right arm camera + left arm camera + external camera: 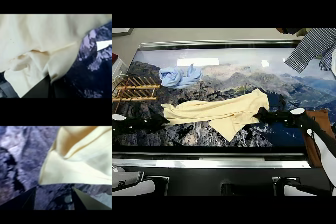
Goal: Fold the clothes and pants, and hang the long-sleeved shirts on hangers.
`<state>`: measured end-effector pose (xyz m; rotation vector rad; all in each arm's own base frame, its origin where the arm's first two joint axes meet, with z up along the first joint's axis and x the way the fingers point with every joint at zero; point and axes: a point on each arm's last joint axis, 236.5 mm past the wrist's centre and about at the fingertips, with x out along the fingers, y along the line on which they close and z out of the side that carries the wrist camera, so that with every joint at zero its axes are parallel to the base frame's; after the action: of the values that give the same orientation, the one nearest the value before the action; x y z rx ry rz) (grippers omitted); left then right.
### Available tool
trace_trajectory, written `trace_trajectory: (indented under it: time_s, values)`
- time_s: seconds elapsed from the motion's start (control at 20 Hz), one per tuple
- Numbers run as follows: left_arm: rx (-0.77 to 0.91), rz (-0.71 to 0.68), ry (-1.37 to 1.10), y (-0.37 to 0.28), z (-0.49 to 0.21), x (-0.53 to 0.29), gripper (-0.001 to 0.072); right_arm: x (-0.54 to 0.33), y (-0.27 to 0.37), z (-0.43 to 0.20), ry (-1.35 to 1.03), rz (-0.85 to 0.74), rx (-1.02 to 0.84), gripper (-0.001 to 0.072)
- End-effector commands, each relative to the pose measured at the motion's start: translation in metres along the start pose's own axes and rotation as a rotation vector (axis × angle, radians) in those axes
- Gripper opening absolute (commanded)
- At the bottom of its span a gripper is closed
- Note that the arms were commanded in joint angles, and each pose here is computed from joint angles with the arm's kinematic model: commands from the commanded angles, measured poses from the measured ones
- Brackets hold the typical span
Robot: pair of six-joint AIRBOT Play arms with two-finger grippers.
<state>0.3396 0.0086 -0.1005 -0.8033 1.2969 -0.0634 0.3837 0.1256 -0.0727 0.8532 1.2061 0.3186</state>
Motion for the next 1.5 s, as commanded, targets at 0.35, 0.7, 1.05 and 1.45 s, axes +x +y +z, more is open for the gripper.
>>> trace_trajectory:
  time_s: [0.35,0.7,1.05,1.45]
  values:
    - [-0.027,0.053,-0.051,0.011,0.014,0.017,0.0427,-0.022,0.030,-0.003,-0.013,0.049,-0.049,0.0027]
    - [-0.014,0.018,-0.045,-0.003,0.017,0.011,0.0013,-0.042,0.053,0.002,-0.069,0.078,-0.082,0.0026]
    - [0.274,-0.133,-0.491,-0.150,0.112,-0.167,0.0012,-0.175,0.202,0.073,-0.421,0.168,-0.433,0.0025]
    - [0.526,-0.105,-1.253,-0.290,-0.003,-0.502,0.0013,-0.462,0.391,-0.027,-1.043,0.268,-0.895,0.0025]
